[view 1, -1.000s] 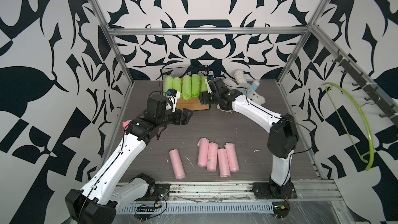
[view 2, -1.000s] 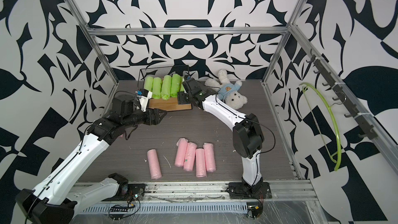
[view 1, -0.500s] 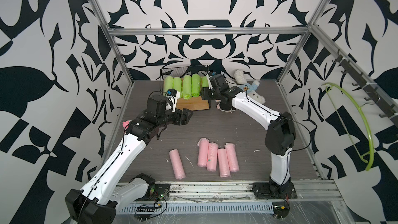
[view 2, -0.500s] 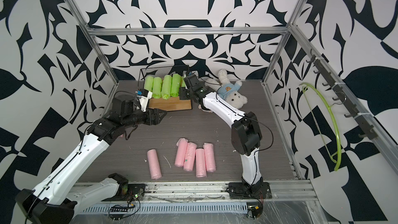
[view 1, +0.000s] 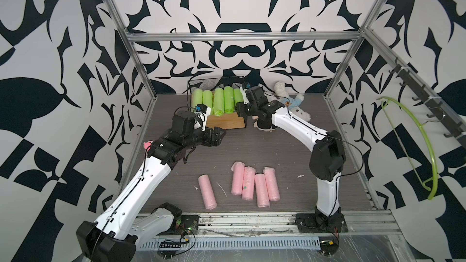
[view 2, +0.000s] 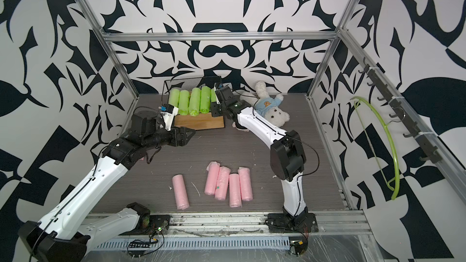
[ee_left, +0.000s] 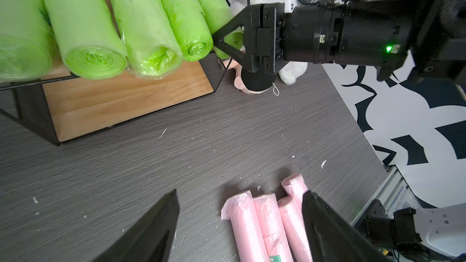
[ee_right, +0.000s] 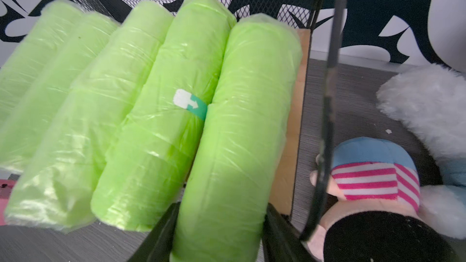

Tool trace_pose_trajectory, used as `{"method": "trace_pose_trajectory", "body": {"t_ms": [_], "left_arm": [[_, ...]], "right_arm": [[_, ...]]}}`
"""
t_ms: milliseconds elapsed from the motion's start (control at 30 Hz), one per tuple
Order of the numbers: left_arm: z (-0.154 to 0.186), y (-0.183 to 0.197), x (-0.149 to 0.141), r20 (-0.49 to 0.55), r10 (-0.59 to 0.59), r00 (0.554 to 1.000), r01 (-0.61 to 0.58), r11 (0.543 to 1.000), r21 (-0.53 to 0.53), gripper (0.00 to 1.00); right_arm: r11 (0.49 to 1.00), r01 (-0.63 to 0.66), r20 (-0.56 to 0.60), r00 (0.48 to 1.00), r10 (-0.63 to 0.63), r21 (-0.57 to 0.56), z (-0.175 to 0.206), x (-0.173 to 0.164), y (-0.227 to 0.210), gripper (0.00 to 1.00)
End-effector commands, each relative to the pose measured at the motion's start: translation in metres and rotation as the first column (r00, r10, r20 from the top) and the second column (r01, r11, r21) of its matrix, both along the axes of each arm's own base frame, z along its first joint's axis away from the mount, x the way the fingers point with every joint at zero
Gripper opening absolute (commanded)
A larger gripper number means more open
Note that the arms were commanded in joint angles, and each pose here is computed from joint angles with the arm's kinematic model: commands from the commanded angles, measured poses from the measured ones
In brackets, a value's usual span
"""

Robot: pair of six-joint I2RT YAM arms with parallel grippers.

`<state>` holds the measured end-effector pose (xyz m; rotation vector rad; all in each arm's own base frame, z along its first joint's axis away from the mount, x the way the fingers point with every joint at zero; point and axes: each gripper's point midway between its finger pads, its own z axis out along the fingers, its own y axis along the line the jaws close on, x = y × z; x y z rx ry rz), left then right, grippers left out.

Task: Sort the rolls of trash bags by color and place them on the shelf
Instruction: Place the roll of trash bags on the shelf, then pick up the roll of trash bags from the center of the board.

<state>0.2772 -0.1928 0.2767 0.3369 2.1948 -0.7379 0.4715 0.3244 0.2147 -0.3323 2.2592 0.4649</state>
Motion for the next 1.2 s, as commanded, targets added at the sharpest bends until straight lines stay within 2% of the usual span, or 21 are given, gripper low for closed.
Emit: {"method": "trace_pose_trajectory", "body": {"t_ms": [0,300,533,700,800,933,1167], "left_arm": [[-0.006,0.001,0.001,-0.004,-0.003,1.000,0.003,1.000,0.011,0.84],[-0.022,0.001,-0.004,-0.040,-0.002,0.999,0.003,1.000,0.013,0.84],[-0.036,0.000,-0.011,-0.086,-0.006,0.996,0.006,1.000,-0.008,0.84],[-0.053,-0.004,-0.020,-0.144,-0.022,0.989,0.015,0.999,-0.045,0.83],[-0.068,-0.007,-0.028,-0.194,-0.024,0.981,0.014,0.999,-0.052,0.82],[-0.090,-0.011,-0.041,-0.264,-0.024,0.964,0.015,0.999,-0.035,0.81],[-0.131,-0.007,-0.064,-0.374,0.015,0.927,-0.009,1.000,0.016,0.80]], "right_arm": [[1.000,-0.021,0.071,0.997,0.019,0.016,0.032,0.007,0.001,0.55],[0.999,-0.031,0.091,0.995,0.028,0.037,0.057,-0.008,-0.008,0.67],[0.998,-0.030,0.104,0.994,0.025,0.048,0.075,-0.037,-0.028,0.73],[1.000,0.000,0.089,0.996,-0.001,0.014,0.076,-0.066,-0.055,0.74],[0.999,0.018,0.035,0.999,-0.017,-0.028,0.062,-0.090,-0.075,0.74],[0.995,0.030,-0.102,0.994,-0.040,-0.098,0.023,-0.138,-0.102,0.74],[0.977,0.037,-0.331,0.938,-0.107,-0.211,-0.042,-0.234,-0.151,0.73]]}}
